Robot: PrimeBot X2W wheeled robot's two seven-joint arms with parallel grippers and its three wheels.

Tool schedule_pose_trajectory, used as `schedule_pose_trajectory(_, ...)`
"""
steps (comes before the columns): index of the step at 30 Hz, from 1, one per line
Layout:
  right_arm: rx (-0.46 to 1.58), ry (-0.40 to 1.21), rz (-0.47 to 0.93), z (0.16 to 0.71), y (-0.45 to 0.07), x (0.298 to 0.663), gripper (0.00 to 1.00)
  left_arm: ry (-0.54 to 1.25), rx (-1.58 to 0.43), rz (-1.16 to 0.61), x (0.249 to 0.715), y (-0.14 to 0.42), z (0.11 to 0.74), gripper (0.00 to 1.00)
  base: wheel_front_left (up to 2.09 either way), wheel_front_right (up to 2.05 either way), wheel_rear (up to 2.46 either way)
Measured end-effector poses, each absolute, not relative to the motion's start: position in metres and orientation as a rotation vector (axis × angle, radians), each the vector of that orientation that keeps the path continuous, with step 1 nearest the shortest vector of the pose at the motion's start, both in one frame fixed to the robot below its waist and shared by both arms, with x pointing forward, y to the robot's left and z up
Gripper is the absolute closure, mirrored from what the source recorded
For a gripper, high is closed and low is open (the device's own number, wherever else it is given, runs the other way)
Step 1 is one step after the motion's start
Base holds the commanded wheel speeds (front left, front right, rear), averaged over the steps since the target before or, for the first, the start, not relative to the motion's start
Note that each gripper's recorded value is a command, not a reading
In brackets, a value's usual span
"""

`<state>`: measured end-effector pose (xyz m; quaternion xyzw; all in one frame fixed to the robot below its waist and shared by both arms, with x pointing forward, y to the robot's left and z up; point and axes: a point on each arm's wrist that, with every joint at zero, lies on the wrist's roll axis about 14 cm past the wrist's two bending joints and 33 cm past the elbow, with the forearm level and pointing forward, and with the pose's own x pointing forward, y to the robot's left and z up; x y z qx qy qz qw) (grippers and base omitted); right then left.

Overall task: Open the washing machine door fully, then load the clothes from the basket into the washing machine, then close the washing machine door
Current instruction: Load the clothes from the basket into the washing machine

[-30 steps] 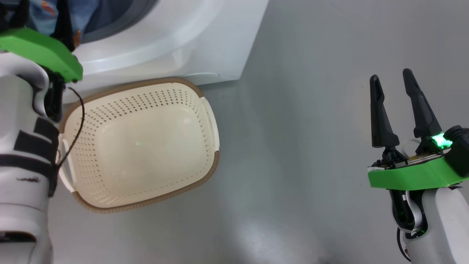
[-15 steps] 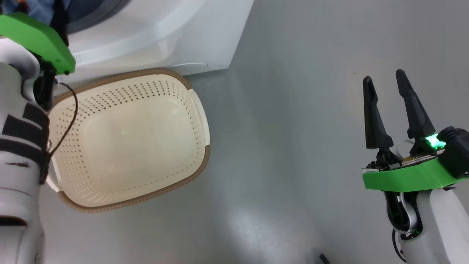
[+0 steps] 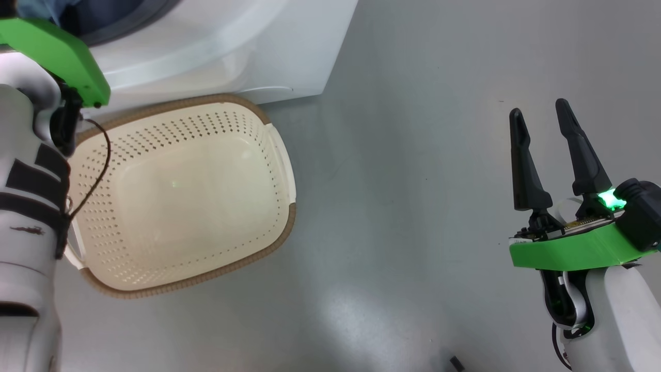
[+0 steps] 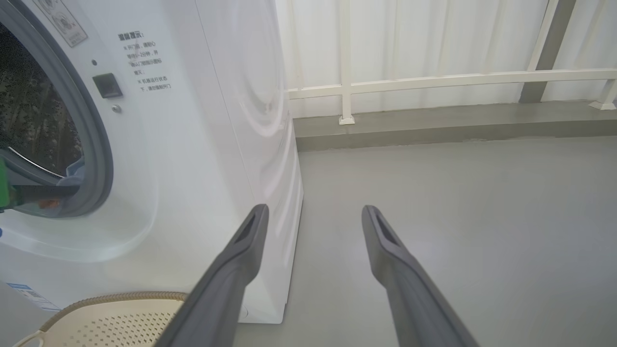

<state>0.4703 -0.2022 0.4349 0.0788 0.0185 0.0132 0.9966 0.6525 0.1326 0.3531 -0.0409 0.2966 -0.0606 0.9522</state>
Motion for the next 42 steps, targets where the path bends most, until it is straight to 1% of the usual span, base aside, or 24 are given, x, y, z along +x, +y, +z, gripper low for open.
schedule_pose_trajectory(7, 0.155, 0.041, 0.035, 0.433, -0.199, 0.472, 0.0, 0.437, -0.095, -0.092, 0.668, 0.145, 0.377, 1.0, 0.0, 0.0, 0.0)
schedule_pose_trajectory(11, 0.155, 0.039, 0.044, 0.433, -0.197, 0.474, 0.0, 0.397, -0.115, -0.082, 0.675, 0.149, 0.384, 1.0, 0.0, 0.0, 0.0)
schedule_pose_trajectory(15, 0.153, 0.051, 0.047, 0.427, -0.196, 0.475, 0.0, 0.307, -0.141, -0.067, 0.692, 0.154, 0.399, 1.0, 0.0, 0.0, 0.0)
schedule_pose_trajectory(21, 0.146, 0.072, 0.03, 0.419, -0.201, 0.474, 0.0, 0.161, -0.303, -0.029, 0.718, 0.157, 0.426, 1.0, 0.0, 0.0, 0.0)
schedule_pose_trajectory(25, 0.146, 0.084, 0.023, 0.413, -0.203, 0.474, 0.0, -0.013, -0.398, -0.045, 0.737, 0.162, 0.47, 1.0, 0.0, 0.0, 0.0)
schedule_pose_trajectory(27, 0.148, 0.088, 0.022, 0.41, -0.202, 0.476, 0.0, -0.066, -0.434, -0.047, 0.74, 0.165, 0.481, 1.0, 0.0, 0.0, 0.0)
schedule_pose_trajectory(29, 0.149, 0.083, 0.024, 0.41, -0.201, 0.479, 0.0, -0.056, -0.459, -0.042, 0.739, 0.164, 0.473, 1.0, 0.0, 0.0, 0.0)
schedule_pose_trajectory(31, 0.151, 0.083, 0.025, 0.41, -0.201, 0.479, 0.0, -0.006, -0.458, -0.045, 0.733, 0.157, 0.455, 1.0, 0.0, 0.0, 0.0)
schedule_pose_trajectory(37, 0.153, 0.081, 0.026, 0.411, -0.2, 0.479, 0.0, 0.132, -0.404, -0.077, 0.722, 0.142, 0.42, 1.0, 0.0, 0.0, 0.0)
schedule_pose_trajectory(42, 0.152, 0.081, 0.027, 0.412, -0.2, 0.478, 0.0, 0.222, -0.349, -0.101, 0.718, 0.136, 0.405, 1.0, 0.0, 0.0, 0.0)
